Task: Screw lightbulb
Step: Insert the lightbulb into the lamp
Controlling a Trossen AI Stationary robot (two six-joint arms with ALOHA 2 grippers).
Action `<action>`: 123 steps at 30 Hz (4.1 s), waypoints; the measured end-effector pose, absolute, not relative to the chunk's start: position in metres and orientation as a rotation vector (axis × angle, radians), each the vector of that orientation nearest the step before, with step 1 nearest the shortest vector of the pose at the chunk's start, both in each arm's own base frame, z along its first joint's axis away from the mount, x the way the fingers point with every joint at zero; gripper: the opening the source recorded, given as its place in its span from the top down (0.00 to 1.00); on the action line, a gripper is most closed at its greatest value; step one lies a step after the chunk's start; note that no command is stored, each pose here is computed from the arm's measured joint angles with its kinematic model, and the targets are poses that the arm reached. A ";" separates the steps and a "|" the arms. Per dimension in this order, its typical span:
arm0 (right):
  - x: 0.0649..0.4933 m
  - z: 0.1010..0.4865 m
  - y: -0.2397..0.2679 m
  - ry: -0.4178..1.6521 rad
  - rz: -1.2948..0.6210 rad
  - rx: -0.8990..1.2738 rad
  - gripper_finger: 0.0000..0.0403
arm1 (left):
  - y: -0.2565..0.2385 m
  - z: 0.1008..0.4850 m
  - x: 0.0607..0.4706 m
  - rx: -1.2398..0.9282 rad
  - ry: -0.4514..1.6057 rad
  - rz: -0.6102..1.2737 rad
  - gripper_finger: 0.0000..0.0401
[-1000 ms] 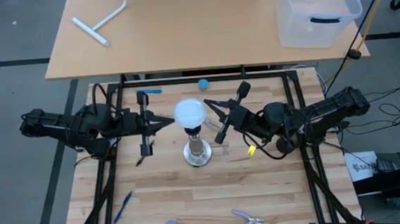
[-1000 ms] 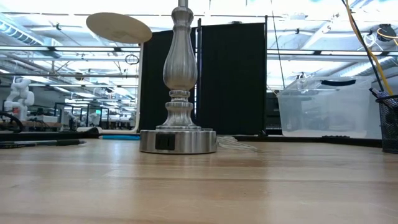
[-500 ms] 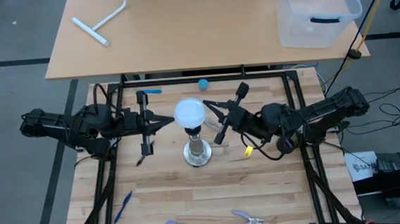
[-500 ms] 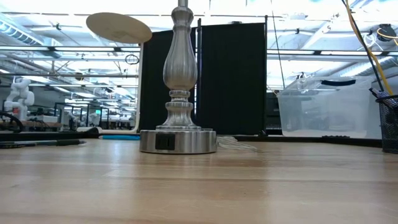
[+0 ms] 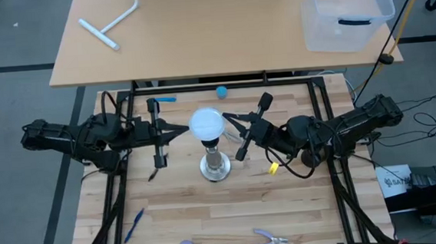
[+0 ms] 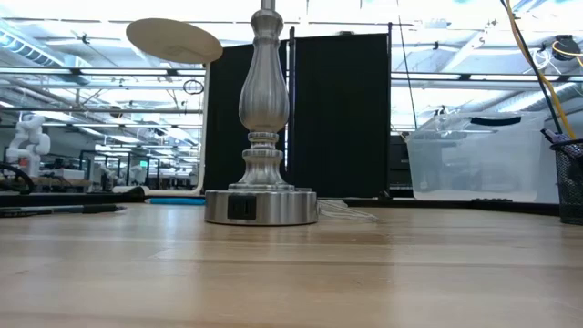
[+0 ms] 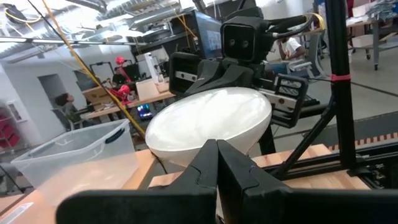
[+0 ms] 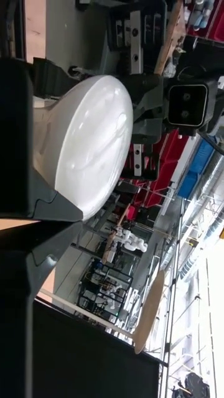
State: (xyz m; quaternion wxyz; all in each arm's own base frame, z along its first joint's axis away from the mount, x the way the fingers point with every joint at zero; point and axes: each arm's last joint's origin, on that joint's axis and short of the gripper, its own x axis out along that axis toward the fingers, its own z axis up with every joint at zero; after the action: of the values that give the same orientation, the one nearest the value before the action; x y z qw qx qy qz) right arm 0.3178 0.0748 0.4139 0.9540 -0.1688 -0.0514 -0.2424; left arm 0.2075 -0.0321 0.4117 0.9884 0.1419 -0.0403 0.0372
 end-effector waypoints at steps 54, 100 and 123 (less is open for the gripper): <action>0.317 0.413 0.076 -0.056 -0.594 -0.406 1.00 | -0.040 0.415 0.194 0.280 -0.095 -0.007 1.00; 0.311 0.409 0.104 -0.057 -0.474 -0.381 1.00 | -0.008 0.416 0.198 0.227 -0.081 0.165 1.00; 0.318 0.415 0.074 -0.101 -0.547 -0.401 1.00 | -0.038 0.413 0.204 0.281 -0.106 -0.026 1.00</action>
State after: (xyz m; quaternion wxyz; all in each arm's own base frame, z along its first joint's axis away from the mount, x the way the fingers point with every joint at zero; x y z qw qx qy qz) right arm 0.3183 0.0745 0.4153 0.9418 -0.1967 -0.0495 -0.2681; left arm 0.2038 -0.0385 0.4135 0.9887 0.1400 -0.0530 -0.0128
